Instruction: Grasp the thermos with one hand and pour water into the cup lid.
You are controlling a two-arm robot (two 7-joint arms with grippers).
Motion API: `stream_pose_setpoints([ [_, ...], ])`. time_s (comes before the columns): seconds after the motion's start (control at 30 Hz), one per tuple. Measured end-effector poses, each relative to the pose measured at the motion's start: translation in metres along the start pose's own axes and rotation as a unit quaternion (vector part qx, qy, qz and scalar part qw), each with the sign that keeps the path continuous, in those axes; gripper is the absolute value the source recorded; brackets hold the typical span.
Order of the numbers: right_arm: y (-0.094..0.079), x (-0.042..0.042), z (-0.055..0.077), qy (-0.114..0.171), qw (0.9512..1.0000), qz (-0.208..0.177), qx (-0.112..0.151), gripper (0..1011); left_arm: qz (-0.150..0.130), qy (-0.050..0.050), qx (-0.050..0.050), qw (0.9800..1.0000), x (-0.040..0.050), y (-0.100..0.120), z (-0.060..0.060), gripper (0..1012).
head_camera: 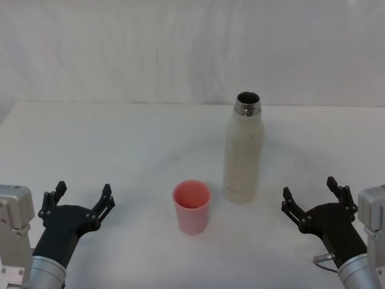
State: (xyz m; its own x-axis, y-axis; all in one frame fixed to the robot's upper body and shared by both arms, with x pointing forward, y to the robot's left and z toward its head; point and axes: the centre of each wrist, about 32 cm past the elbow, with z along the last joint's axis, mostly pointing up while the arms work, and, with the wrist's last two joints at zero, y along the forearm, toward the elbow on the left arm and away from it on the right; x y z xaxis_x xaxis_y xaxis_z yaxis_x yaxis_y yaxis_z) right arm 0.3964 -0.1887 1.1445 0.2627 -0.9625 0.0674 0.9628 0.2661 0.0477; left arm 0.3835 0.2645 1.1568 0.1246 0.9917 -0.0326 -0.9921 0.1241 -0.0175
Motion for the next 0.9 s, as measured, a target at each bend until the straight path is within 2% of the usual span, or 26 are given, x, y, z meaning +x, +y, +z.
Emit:
stream_pose_setpoints([
  [0.9,0.0,0.0,0.0,0.0,1.0,0.0,0.0,1001,0.0,0.0,0.0,1.0,0.0,0.0,0.0,1001],
])
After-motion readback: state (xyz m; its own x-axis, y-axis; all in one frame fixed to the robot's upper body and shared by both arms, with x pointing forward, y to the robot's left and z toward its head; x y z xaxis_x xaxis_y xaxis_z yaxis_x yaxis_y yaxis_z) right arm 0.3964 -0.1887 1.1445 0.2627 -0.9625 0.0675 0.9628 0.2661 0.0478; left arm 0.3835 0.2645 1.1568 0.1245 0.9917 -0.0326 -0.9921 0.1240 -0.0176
